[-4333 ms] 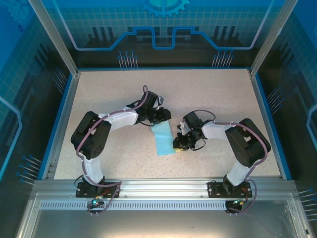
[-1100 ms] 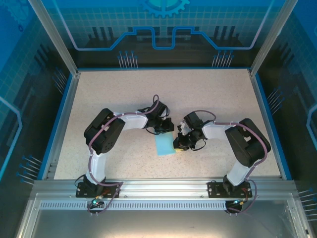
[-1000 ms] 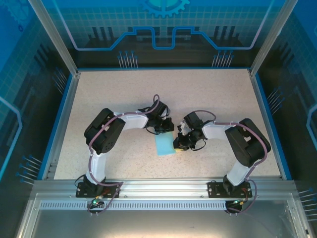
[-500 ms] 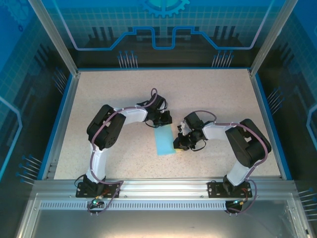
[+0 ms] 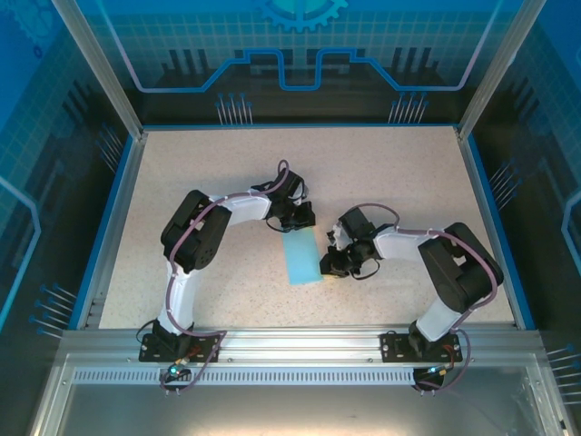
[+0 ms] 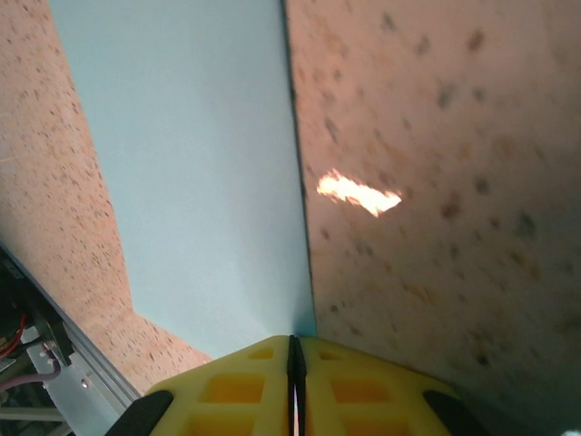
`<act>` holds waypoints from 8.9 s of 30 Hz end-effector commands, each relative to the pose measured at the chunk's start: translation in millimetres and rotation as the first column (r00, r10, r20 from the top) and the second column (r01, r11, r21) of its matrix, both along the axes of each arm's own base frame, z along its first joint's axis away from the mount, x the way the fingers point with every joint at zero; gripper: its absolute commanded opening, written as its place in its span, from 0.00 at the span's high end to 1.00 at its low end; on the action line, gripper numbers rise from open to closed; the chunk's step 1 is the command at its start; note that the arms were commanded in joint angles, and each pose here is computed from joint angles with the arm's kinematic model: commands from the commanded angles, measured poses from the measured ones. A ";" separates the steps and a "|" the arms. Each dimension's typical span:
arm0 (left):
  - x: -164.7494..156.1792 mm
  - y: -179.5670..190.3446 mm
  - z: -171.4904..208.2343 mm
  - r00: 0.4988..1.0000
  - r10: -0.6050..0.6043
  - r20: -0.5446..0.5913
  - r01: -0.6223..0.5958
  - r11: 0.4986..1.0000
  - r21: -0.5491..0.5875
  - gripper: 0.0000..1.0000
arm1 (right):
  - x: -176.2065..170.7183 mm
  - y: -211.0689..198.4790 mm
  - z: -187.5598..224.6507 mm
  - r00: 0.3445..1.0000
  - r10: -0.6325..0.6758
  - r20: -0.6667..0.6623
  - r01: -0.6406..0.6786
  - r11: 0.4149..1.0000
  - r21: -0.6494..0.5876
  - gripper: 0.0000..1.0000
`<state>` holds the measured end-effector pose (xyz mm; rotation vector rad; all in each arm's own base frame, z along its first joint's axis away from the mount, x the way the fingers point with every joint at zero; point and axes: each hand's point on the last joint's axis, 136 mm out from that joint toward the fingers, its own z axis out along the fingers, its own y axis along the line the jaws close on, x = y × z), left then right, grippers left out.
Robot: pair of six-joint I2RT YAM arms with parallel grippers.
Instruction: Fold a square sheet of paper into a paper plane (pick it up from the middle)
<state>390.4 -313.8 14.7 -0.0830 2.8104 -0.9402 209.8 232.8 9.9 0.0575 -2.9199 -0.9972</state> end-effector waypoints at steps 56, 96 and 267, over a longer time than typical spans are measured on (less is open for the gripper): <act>1.6 99.7 151.7 0.893 0.278 0.353 -0.314 0.948 0.048 0.27 | 71.5 -6.8 90.9 0.860 0.104 0.500 0.047 0.959 -0.280 0.41; -115.7 162.4 76.9 0.914 0.401 0.054 -0.401 0.916 -0.006 0.03 | 152.4 59.0 65.0 0.897 -0.009 0.441 0.201 0.899 -0.390 0.47; -124.7 4.0 52.3 0.995 0.027 -0.095 -0.042 0.985 -0.166 0.78 | 71.5 22.4 2.5 0.990 -0.007 0.138 0.016 0.997 -0.069 0.87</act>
